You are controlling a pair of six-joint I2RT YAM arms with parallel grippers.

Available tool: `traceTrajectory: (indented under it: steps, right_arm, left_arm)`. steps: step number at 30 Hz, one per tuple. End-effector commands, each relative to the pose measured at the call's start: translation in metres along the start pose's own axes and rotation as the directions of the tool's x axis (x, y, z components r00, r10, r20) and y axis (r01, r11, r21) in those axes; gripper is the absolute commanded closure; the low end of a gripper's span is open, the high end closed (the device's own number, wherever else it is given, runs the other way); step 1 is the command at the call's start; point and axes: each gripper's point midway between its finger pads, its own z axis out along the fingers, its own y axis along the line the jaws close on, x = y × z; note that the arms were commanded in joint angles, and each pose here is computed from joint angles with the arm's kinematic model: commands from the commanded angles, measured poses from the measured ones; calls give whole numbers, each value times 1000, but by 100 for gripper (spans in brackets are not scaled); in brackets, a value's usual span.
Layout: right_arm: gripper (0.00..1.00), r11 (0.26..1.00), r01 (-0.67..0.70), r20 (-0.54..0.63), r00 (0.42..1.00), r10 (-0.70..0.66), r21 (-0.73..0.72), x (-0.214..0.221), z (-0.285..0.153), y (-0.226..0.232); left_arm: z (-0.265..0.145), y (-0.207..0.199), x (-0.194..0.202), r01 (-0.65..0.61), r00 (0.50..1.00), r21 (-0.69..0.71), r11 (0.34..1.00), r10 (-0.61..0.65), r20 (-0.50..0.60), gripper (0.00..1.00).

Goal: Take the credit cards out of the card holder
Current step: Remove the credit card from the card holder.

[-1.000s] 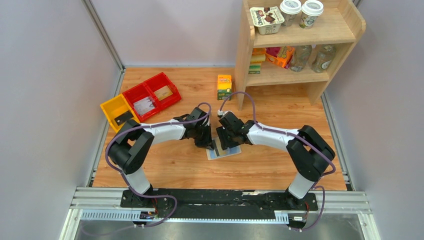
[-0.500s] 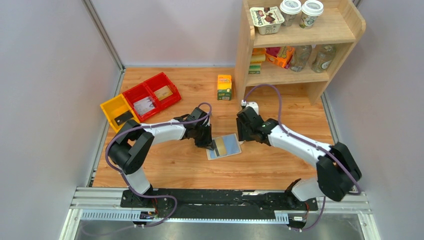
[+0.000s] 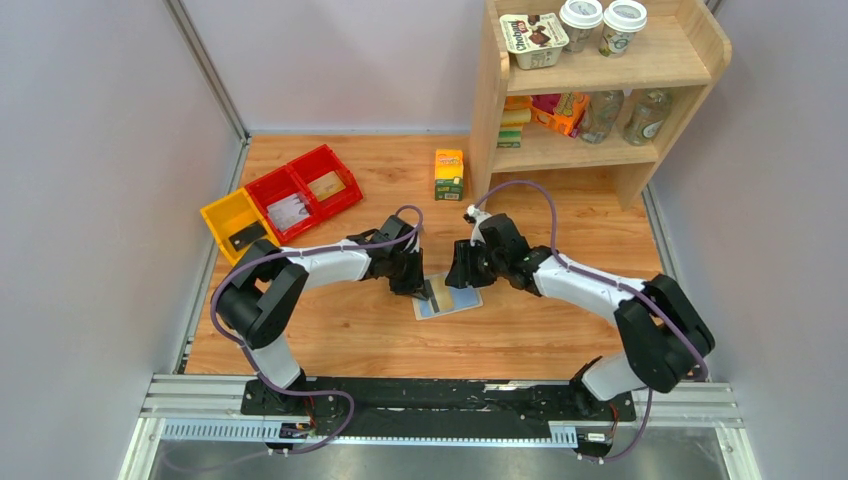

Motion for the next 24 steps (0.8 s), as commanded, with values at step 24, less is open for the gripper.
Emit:
traceTrajectory:
  steps: [24]
  right_arm:
    - [78,947,-233,-90,972,218,-222,16,50,-21]
  left_arm:
    - [9,39,27,23,999,-115,993,-28,-42,100]
